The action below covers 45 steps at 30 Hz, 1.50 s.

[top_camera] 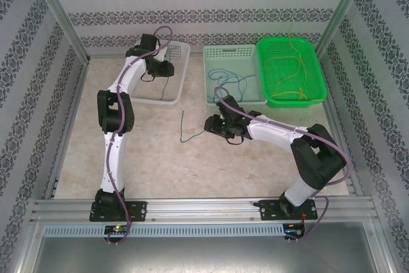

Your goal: Untangle the cables

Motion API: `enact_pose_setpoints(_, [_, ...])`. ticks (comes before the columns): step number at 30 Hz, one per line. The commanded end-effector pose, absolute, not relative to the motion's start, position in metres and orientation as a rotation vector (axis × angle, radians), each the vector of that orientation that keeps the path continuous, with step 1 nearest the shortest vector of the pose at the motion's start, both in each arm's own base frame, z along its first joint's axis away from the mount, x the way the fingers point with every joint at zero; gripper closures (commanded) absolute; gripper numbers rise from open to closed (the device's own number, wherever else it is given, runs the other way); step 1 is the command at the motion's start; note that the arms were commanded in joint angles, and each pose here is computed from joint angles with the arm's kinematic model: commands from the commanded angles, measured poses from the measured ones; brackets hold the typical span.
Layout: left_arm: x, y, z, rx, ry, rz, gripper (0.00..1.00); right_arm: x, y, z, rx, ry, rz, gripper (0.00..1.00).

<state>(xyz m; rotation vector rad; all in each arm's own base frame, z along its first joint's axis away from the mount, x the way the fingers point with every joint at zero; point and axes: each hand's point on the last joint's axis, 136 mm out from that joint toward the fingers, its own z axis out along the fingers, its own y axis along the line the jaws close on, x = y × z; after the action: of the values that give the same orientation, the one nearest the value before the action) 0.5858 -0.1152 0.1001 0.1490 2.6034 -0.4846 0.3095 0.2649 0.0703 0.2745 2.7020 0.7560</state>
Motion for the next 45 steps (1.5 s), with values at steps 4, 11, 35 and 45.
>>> enact_pose_setpoints(4, [0.569, -0.111, 0.133, 0.076, 2.606, -0.508, 0.3, 0.326, 0.273, 0.053, 0.315, 2.722, 0.68, 0.52])
enact_pose_setpoints(11, [0.547, -0.117, 0.184, 0.078, 2.502, -0.545, 0.0, 0.333, 0.274, 0.035, 0.36, 2.733, 0.62, 0.53])
enact_pose_setpoints(35, [0.407, -0.147, 0.195, -0.081, 2.391, -0.794, 0.0, 0.309, 0.268, 0.112, 0.32, 2.442, 0.593, 1.0])
enact_pose_setpoints(45, [0.347, -0.206, 0.169, -0.091, 2.463, -0.951, 0.02, 0.305, 0.266, 0.169, 0.305, 2.239, 0.596, 1.0])
